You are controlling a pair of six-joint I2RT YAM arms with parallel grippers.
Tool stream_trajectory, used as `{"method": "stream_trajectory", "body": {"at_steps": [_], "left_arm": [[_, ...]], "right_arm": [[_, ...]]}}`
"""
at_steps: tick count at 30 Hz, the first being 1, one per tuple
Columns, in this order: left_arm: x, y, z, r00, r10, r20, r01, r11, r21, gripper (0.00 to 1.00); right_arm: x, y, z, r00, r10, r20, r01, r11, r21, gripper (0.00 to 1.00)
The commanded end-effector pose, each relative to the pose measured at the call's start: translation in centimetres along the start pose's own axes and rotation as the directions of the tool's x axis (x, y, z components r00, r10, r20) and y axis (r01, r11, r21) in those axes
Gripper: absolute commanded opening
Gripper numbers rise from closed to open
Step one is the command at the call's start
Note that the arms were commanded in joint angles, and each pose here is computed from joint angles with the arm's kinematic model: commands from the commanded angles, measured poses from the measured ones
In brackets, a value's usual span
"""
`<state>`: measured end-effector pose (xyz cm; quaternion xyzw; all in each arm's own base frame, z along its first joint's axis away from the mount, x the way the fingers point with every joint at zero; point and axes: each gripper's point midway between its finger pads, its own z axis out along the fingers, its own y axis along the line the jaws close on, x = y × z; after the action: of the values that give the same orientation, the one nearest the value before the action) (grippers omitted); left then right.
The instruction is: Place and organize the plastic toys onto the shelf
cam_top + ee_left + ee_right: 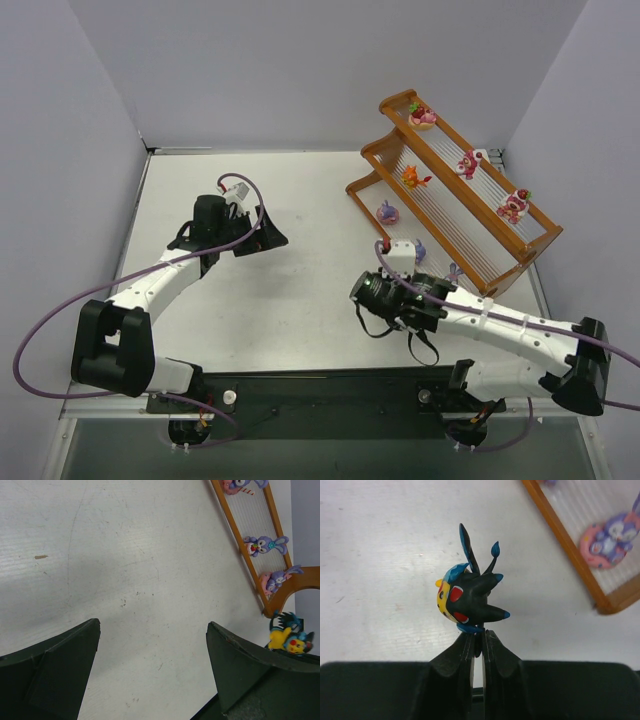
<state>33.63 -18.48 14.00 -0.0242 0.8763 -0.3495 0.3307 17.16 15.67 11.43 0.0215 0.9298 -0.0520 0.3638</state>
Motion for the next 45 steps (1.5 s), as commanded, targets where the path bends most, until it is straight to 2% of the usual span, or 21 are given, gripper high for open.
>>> {"method": "stream_trajectory", "body": {"at_steps": [1, 6, 10, 14, 17, 22, 28, 35, 41, 45], "left_arm": [[-1.1, -1.0, -0.3, 0.999, 0.032, 0.038, -0.032, 0.999, 0.021, 0.97], [-1.1, -0.9, -0.5, 0.998, 0.040, 0.043, -0.040, 0.999, 0.015, 0.97], [-1.2, -0.9, -0.7, 0.998, 0.045, 0.048, -0.045, 0.999, 0.012, 0.97], [-1.1, -0.9, -0.7, 0.998, 0.043, 0.044, -0.044, 0.999, 0.012, 0.97], [-1.0, -1.0, -0.7, 0.998, 0.043, 0.041, -0.044, 0.999, 0.019, 0.97], [-1.0, -1.0, -0.7, 0.998, 0.044, 0.043, -0.044, 0.999, 0.018, 0.97], [-0.9, -1.0, -0.6, 0.998, 0.038, 0.039, -0.039, 0.999, 0.021, 0.97], [-0.8, -1.0, -0.5, 0.999, 0.034, 0.034, -0.035, 0.999, 0.026, 0.97], [-0.7, -1.2, -0.5, 0.999, 0.031, 0.031, -0.032, 0.999, 0.033, 0.97], [-0.8, -1.1, -0.5, 0.999, 0.031, 0.035, -0.032, 0.999, 0.030, 0.97]], "right_arm": [[-5.5, -0.8, -3.2, 0.965, -0.258, 0.042, 0.261, 0.961, -0.095, 0.00], [-9.7, -1.4, -4.7, 0.934, -0.347, 0.079, 0.354, 0.929, -0.108, 0.00], [-12.4, -2.8, -5.2, 0.898, -0.424, 0.113, 0.429, 0.903, -0.020, 0.00], [-15.0, -4.9, -5.4, 0.835, -0.534, 0.130, 0.525, 0.845, 0.100, 0.00], [-15.9, -6.9, -4.8, 0.832, -0.543, 0.116, 0.530, 0.838, 0.128, 0.00], [-16.5, -9.6, -5.0, 0.799, -0.582, 0.149, 0.567, 0.813, 0.133, 0.00], [-16.2, -13.6, -5.2, 0.814, -0.566, 0.129, 0.543, 0.821, 0.176, 0.00], [-14.7, -14.8, -3.7, 0.793, -0.607, 0.060, 0.593, 0.790, 0.151, 0.00], [-14.8, -15.8, -1.9, 0.811, -0.581, 0.065, 0.573, 0.812, 0.110, 0.00], [-15.1, -16.5, -0.9, 0.787, -0.614, 0.051, 0.607, 0.787, 0.105, 0.00]]}}
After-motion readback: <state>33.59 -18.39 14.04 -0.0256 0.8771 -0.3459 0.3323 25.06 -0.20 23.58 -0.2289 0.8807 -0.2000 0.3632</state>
